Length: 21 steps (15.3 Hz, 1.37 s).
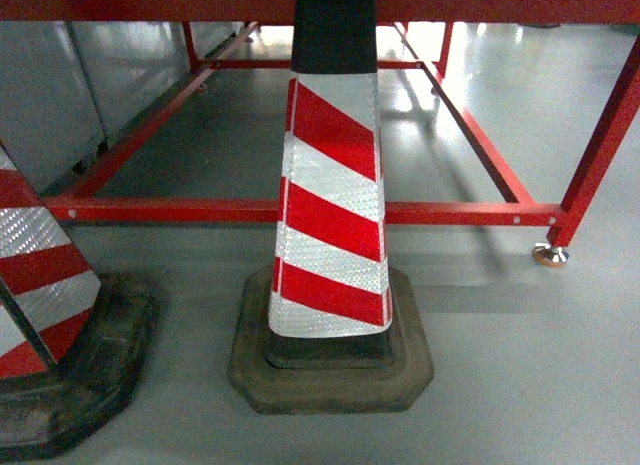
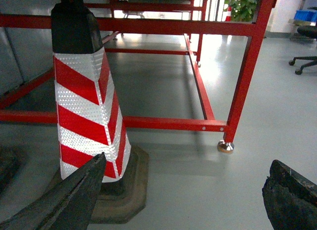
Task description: Sort blue parts and orange caps into right shelf containers
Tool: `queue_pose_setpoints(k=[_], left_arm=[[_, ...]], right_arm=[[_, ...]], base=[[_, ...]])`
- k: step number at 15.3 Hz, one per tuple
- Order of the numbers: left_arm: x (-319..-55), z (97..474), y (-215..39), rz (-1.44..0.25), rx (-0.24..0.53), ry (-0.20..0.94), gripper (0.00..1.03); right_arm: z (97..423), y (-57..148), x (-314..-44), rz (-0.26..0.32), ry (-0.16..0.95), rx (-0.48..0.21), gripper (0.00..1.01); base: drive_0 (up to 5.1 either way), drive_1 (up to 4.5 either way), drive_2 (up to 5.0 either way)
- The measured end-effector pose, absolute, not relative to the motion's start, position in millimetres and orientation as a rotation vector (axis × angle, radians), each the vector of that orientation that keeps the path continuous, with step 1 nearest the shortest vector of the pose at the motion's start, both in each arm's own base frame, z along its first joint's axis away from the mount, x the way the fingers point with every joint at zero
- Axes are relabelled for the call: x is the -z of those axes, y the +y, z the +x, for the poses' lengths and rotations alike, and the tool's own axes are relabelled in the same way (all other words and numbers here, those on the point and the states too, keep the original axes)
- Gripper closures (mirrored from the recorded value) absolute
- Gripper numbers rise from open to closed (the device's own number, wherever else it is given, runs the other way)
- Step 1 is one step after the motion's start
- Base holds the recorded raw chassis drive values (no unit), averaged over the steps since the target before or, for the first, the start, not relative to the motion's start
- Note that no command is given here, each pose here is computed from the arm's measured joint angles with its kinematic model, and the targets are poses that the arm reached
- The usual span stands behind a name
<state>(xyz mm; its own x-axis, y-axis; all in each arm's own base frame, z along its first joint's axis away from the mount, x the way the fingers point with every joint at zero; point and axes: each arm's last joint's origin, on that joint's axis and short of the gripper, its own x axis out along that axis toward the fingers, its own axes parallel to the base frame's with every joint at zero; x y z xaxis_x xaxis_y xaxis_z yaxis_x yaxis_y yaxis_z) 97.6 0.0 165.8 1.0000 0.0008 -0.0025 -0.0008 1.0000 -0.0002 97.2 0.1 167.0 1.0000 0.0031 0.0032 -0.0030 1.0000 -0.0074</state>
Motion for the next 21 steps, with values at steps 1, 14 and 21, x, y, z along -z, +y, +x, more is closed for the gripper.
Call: queue_pose_setpoints(k=[1, 14, 21], left_arm=[[-165.8, 97.6, 0.0, 0.0, 0.0, 0.002, 0.05], [-165.8, 97.6, 0.0, 0.0, 0.0, 0.002, 0.05], [-165.8, 97.6, 0.0, 0.0, 0.001, 0.002, 0.05]], right_arm=[[97.2, 0.1, -167.0, -0.007, -0.003, -0.003, 0.03], [97.2, 0.1, -167.0, -0.007, -0.003, -0.003, 0.03], [97.2, 0.0, -167.0, -0.007, -0.003, 0.0, 0.03]], base=[[0.0, 0.0, 0.0], [0.0, 0.0, 0.0], [0.0, 0.0, 0.0]])
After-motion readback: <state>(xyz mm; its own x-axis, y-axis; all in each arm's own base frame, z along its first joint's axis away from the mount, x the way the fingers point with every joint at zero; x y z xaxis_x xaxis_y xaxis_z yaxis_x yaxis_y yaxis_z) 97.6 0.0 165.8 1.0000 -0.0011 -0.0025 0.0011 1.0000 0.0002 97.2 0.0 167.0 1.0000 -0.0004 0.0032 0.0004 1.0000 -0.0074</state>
